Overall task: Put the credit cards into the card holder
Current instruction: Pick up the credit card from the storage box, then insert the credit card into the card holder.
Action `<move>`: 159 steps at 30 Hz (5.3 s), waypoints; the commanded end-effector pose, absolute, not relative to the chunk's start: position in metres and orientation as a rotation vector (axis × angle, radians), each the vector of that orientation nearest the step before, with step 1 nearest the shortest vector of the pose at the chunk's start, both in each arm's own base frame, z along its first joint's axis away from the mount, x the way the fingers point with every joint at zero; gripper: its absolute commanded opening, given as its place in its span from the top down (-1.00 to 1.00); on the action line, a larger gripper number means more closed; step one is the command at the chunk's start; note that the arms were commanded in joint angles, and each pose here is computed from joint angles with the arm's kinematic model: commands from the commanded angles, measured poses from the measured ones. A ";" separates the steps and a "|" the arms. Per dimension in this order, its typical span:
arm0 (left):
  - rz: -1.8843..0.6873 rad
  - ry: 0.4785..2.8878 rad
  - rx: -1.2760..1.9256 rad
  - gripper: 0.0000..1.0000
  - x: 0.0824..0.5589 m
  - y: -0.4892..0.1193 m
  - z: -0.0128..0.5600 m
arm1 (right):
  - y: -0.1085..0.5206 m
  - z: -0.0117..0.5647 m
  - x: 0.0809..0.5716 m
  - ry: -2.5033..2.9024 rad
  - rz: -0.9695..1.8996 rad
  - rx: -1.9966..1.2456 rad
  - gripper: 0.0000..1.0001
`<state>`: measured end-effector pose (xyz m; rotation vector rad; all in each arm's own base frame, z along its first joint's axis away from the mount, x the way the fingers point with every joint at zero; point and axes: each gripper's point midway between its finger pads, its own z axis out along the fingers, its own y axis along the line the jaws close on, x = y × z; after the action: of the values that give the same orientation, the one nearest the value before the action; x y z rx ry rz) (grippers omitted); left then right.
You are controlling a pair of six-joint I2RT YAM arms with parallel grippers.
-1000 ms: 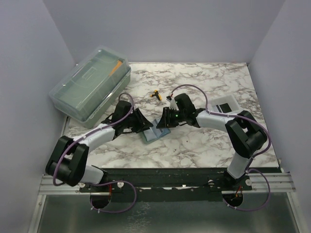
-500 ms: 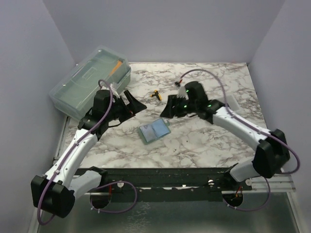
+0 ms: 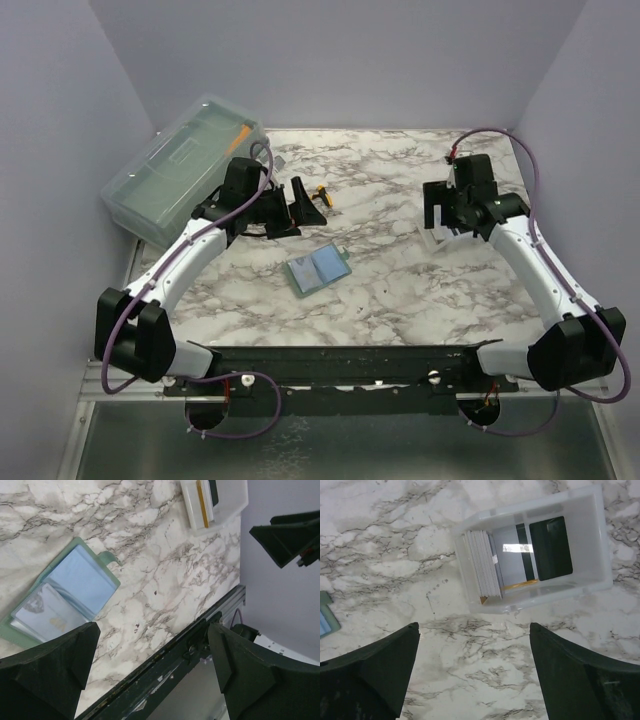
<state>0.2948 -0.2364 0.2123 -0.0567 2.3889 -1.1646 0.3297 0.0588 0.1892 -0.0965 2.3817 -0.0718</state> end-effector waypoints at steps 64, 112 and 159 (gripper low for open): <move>-1.094 2.448 0.217 -0.98 0.274 -0.239 0.173 | 0.069 0.083 0.377 2.569 0.610 -0.052 0.48; -0.916 2.786 -0.367 -0.92 0.237 -0.190 0.062 | 0.330 0.179 0.289 2.283 1.383 -0.460 0.99; -0.374 2.817 -0.499 -0.07 0.251 -0.151 -0.010 | 0.301 0.037 0.249 2.539 1.448 -0.359 0.99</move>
<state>0.2705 -0.1804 0.0287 -0.4986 2.7354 -0.6081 0.2502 0.3042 0.0477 -0.3698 2.5245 1.4398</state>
